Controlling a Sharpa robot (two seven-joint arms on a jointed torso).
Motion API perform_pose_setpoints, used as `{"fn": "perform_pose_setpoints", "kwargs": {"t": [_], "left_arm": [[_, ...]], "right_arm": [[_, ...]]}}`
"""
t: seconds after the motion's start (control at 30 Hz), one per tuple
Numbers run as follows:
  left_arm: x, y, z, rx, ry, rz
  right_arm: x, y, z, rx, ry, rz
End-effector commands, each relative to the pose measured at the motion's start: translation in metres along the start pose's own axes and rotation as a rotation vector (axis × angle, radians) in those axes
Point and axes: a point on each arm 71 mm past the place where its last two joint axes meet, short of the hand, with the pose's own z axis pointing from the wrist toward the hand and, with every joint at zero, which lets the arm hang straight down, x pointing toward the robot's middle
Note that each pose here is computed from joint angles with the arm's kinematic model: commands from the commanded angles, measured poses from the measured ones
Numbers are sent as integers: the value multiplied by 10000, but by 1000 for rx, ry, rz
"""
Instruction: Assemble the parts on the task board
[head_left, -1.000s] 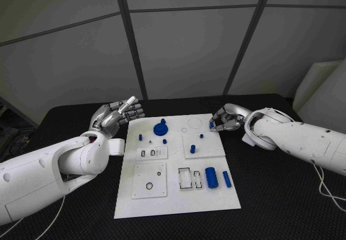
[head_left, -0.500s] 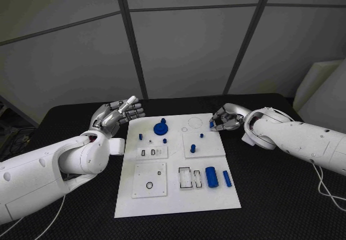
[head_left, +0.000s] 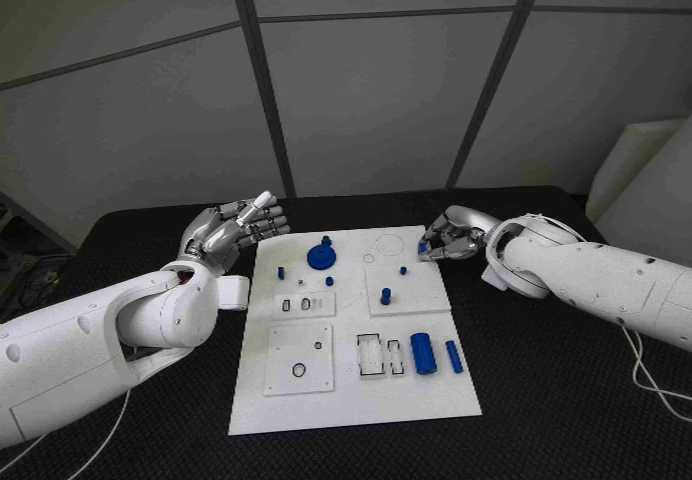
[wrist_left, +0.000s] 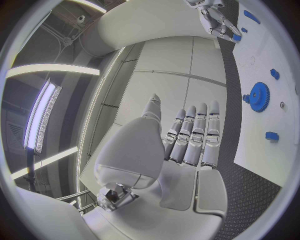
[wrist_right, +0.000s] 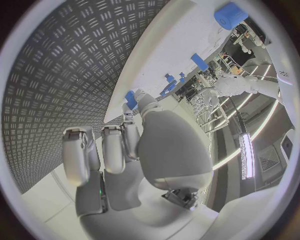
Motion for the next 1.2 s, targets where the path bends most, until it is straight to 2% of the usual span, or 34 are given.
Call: {"fn": "perform_pose_setpoints", "kwargs": {"t": [0.03, 0.27, 0.47, 0.67, 0.8, 1.0, 1.2], "left_arm": [[11, -13, 3, 6, 15, 1], [6, -13, 2, 4, 14, 2], [-11, -16, 0, 4, 10, 4], [-33, -20, 0, 3, 6, 6], [-39, -20, 4, 3, 4, 7], [-51, -18, 23, 3, 0, 10], [-26, -10, 44, 2, 4, 7]], "right_arm": [[-22, 31, 6, -18, -27, -7], [-39, 67, -8, -33, -62, -5], [-49, 167, -75, -51, -98, 17], [26, 479, -172, -99, -101, 42], [109, 717, -188, -139, -92, 45], [280, 1126, -121, -203, -81, 32], [450, 1435, -38, -224, -66, 4]]}}
